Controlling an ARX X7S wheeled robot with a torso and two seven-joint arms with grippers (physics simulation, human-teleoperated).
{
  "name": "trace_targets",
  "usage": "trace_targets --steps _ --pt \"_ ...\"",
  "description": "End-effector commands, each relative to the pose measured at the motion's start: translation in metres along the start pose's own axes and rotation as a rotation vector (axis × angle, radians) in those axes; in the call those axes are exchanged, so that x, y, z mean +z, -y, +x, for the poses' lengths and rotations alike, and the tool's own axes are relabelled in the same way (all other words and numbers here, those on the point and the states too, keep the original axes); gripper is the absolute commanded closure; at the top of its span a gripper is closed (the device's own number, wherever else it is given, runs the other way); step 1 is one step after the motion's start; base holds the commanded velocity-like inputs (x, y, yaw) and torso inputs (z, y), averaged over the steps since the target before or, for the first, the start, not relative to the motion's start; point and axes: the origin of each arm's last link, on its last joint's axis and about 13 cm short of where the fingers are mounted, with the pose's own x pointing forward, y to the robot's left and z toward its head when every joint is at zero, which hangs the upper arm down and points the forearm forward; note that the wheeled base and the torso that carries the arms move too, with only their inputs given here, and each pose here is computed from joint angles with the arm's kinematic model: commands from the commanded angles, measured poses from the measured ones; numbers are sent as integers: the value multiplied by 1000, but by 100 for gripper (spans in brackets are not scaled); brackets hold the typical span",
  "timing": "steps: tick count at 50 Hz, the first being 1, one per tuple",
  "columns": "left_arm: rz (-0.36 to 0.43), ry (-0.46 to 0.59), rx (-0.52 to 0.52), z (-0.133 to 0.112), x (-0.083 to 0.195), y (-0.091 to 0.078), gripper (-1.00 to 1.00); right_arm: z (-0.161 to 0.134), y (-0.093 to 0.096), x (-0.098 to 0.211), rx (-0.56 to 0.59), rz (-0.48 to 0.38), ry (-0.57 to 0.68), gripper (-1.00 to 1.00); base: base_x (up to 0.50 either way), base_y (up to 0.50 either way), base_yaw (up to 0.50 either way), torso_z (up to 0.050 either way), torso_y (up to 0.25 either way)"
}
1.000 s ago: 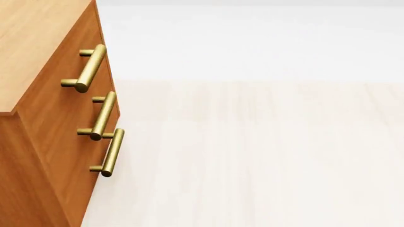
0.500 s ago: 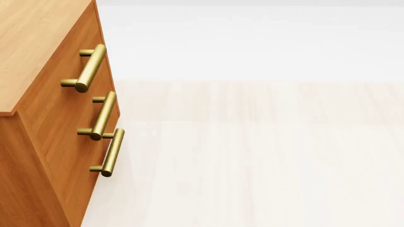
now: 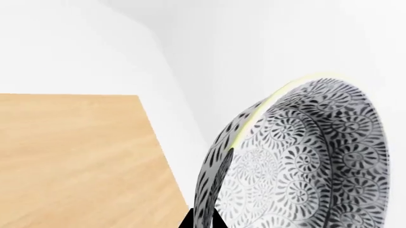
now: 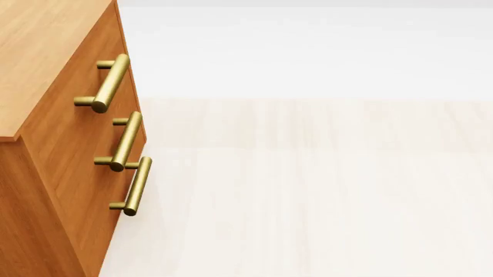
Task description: Put the bowl on top of the cabinet.
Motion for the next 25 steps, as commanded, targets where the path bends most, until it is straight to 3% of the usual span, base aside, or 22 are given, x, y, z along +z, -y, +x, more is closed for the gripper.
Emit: trace_targets --steps 1,11,25 --pt "-63 95 78 -5 11 2 100 0 0 -1 -2 -1 -2 -100 0 0 0 0 0" --pt "-4 122 222 -2 9 0 100 -1 1 -2 -6 3 -6 -100 0 0 0 0 0" --pt "102 24 346 3 6 0 100 -1 1 -3 -6 4 -8 -100 0 0 0 0 1"
